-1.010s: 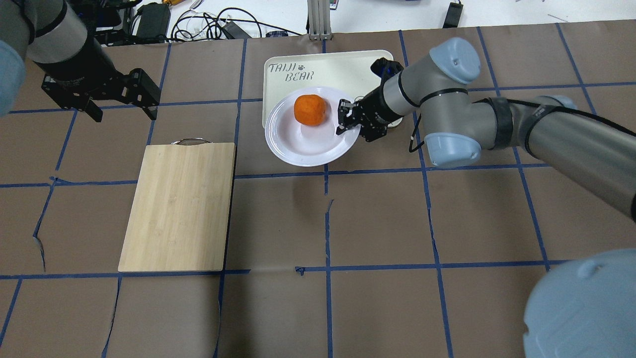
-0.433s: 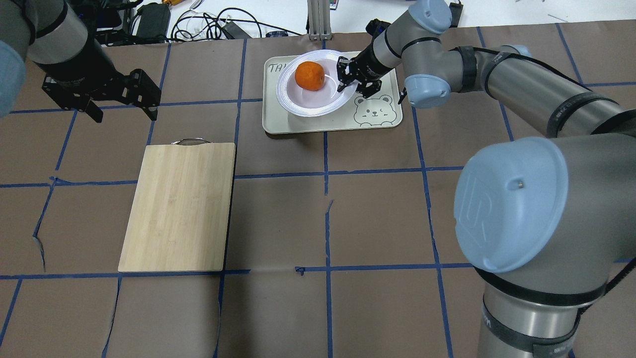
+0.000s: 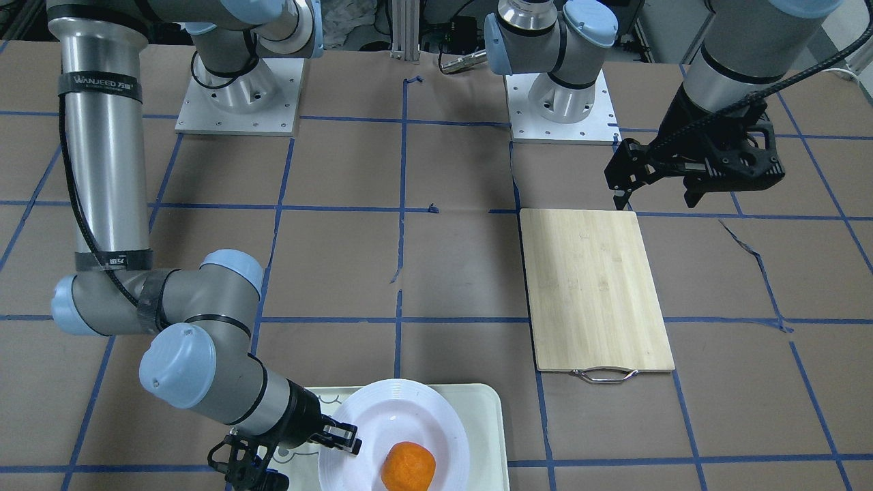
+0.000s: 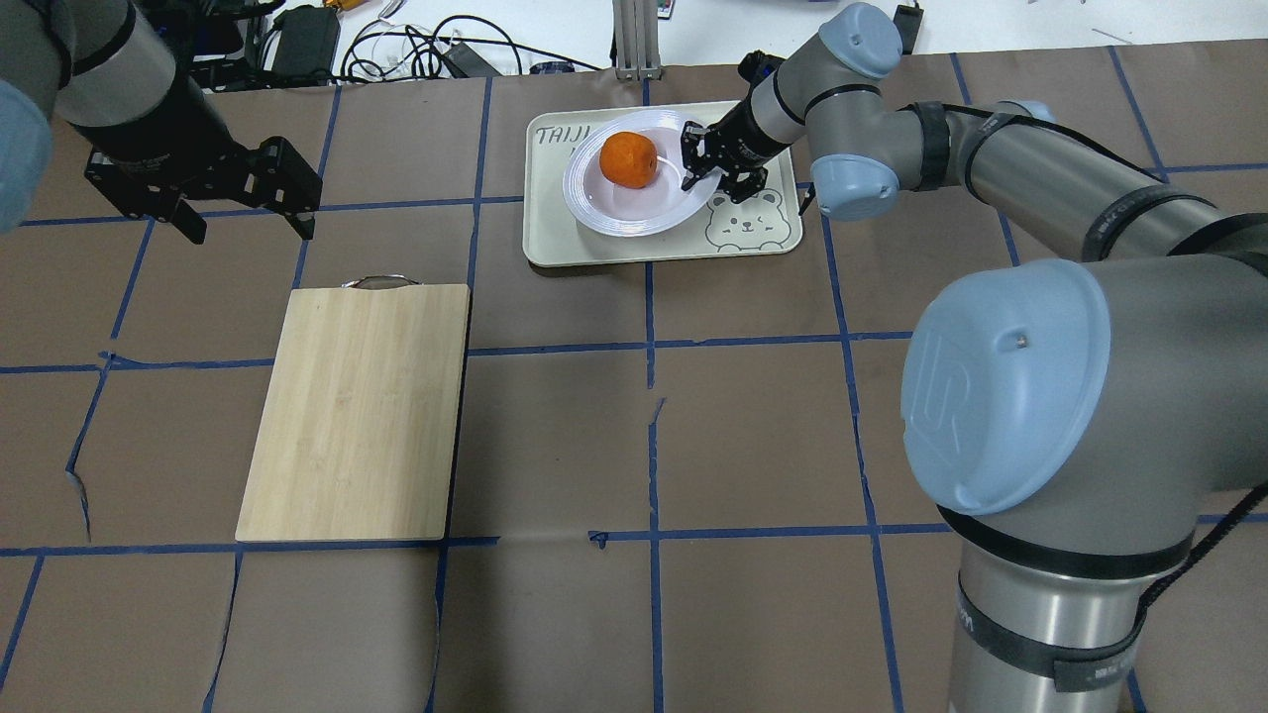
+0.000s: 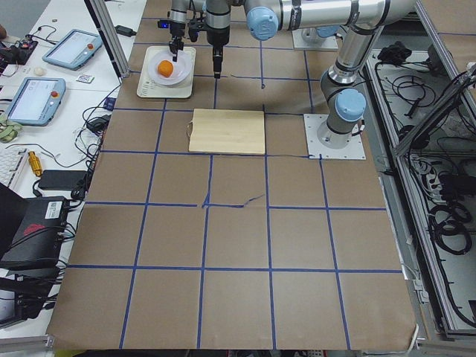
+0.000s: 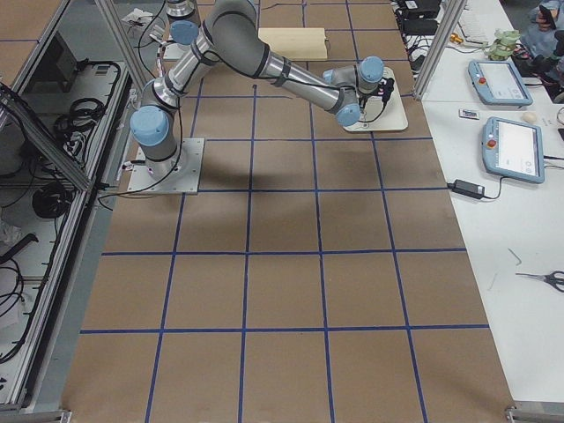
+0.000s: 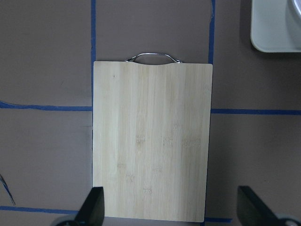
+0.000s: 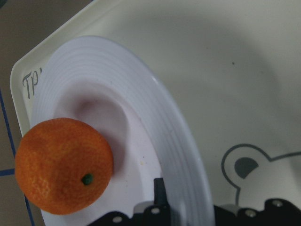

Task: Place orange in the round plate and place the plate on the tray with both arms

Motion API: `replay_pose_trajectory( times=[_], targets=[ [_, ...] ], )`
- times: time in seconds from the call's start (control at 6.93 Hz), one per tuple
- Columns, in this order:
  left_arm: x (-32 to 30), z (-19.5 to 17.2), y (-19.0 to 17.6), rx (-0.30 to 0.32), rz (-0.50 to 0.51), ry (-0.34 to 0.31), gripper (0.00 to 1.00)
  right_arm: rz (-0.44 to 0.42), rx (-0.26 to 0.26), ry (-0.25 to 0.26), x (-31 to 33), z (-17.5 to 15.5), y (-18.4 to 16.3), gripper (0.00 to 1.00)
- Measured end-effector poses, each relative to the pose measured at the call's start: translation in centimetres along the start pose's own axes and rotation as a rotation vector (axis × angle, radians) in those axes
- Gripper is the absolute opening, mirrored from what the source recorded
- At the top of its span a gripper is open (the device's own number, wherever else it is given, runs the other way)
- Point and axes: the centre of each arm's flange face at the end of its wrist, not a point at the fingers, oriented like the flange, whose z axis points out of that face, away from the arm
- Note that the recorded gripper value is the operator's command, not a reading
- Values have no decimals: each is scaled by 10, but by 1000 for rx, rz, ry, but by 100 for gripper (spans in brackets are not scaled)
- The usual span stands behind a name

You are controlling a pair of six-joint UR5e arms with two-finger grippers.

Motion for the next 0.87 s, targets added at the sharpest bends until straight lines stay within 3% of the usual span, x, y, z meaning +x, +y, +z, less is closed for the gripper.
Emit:
replay_pose_trajectory(
  times=[0.14,0.29,0.58,0.87],
  targets=[
    [0,0,0,0,-1,0,100,38,15,18,10,-6,-7,100],
    [0,0,0,-1,-1,0,100,46,44,47,18,-15,-16,100],
    [0,0,0,0,-1,0,100,-74,114,171,20,-59,-29,100],
    [-1,0,0,0,-1,-1,100,-129,78,332,3,-132,-13,100]
  ],
)
